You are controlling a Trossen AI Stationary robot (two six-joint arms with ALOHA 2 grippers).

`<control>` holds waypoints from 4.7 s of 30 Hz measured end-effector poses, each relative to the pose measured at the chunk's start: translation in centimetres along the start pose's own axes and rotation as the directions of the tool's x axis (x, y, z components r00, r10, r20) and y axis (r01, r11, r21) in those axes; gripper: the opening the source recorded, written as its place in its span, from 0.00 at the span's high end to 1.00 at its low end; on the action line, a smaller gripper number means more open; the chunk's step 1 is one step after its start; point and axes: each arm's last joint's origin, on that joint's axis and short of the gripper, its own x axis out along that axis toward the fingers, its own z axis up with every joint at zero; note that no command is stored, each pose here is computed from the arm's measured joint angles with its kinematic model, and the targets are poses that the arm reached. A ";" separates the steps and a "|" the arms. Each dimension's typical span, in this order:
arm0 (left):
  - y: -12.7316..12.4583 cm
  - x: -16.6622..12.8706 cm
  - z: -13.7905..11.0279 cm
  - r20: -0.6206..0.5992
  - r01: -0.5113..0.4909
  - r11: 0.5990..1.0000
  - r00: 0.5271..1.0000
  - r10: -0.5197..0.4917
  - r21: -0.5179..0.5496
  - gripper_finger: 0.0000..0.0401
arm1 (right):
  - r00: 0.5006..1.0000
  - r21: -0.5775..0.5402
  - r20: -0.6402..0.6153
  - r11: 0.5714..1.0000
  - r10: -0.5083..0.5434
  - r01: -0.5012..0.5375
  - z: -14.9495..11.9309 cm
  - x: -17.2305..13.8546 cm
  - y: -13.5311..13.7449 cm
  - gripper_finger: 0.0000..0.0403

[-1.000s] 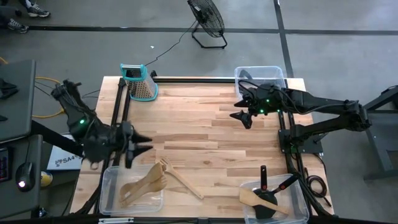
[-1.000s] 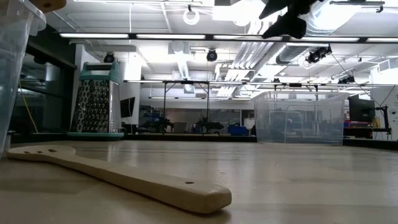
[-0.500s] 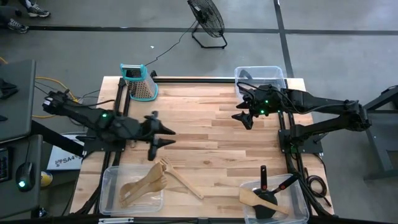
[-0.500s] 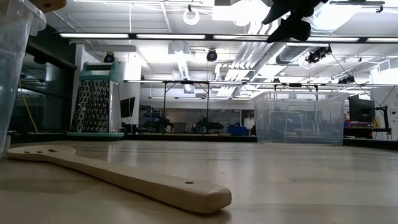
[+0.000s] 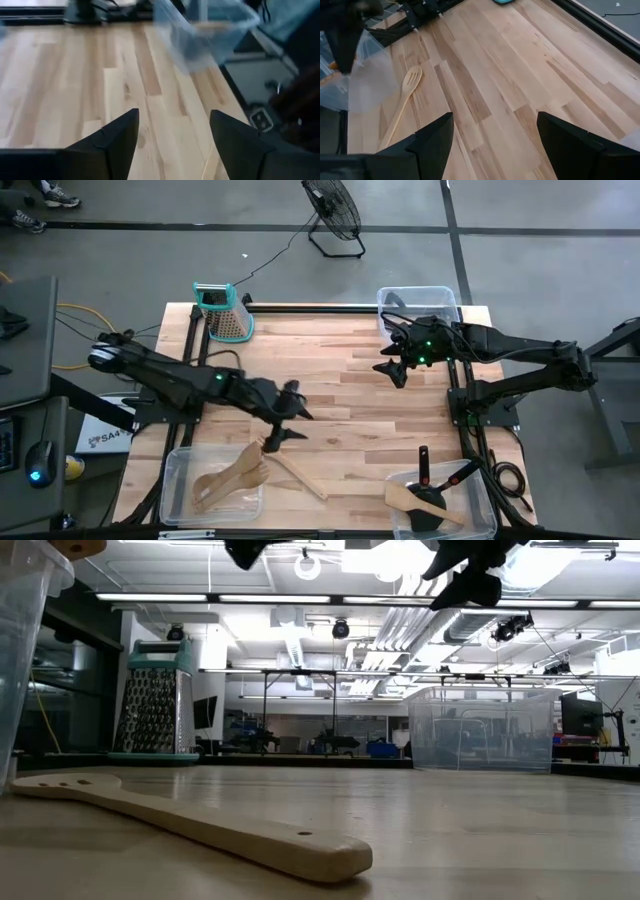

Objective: Pick & Place Kitchen Items
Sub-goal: Put the light brown slotted serving spoon into the bottom left transparent bin

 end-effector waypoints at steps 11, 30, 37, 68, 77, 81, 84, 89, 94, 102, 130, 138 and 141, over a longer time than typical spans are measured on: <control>-0.6 7.1 1.4 -0.327 0.069 0.978 0.945 0.000 0.199 0.39 | 0.999 0.008 -0.044 1.000 -0.020 0.020 -0.4 0.0 -0.2 0.31; -4.2 14.0 -2.1 -0.557 0.300 0.913 0.825 -0.102 0.277 0.39 | 0.994 0.012 -0.096 0.999 -0.044 0.046 -0.9 -0.1 -0.4 0.31; -6.7 15.6 -3.6 -0.555 0.308 0.871 0.830 -0.050 0.383 0.39 | 0.992 0.011 -0.116 0.998 -0.053 0.055 -1.1 -0.1 -0.5 0.31; -9.0 17.9 -6.9 -0.613 0.531 0.636 0.782 -0.112 0.561 0.39 | 0.988 -0.022 -0.148 0.999 -0.043 0.040 -1.6 -0.1 -0.1 0.31; -8.7 19.1 -8.2 -0.628 0.515 0.633 0.776 -0.059 0.578 0.39 | 0.988 -0.022 -0.148 0.999 -0.044 0.041 -1.6 -0.1 -0.1 0.31; -8.7 19.4 -8.5 -0.639 0.523 0.633 0.767 -0.058 0.571 0.39 | 0.988 -0.024 -0.148 0.999 -0.044 0.041 -1.6 -0.1 -0.1 0.31; -8.6 19.3 -8.6 -0.646 0.510 0.651 0.762 -0.039 0.562 0.39 | 0.988 -0.025 -0.147 0.999 -0.044 0.040 -1.6 -0.1 -0.1 0.31; -7.1 19.5 -8.5 -0.655 0.418 0.794 0.755 -0.033 0.441 0.41 | 0.988 -0.025 -0.147 0.999 -0.044 0.040 -1.6 -0.1 -0.1 0.31; -5.1 19.5 -8.4 -0.685 0.355 0.883 0.727 -0.054 0.307 0.50 | 0.988 -0.025 -0.148 0.999 -0.043 0.040 -1.6 -0.1 -0.1 0.31; -4.1 19.5 -8.4 -0.698 0.329 0.899 0.715 -0.036 0.290 0.65 | 0.988 -0.025 -0.148 0.999 -0.044 0.040 -1.6 -0.1 -0.1 0.31; -3.0 19.4 -8.4 -0.704 0.193 0.952 0.710 0.031 0.236 0.81 | 0.988 -0.026 -0.149 0.999 -0.044 0.041 -1.6 -0.1 -0.1 0.31; -2.9 19.5 -8.0 -0.705 0.188 0.954 0.709 0.034 0.235 0.81 | 0.988 -0.026 -0.149 0.999 -0.044 0.041 -1.6 -0.1 -0.1 0.31; -2.4 19.4 -7.6 -0.708 0.172 0.957 0.705 0.046 0.234 0.81 | 0.988 -0.026 -0.149 0.999 -0.044 0.041 -1.6 -0.1 -0.1 0.31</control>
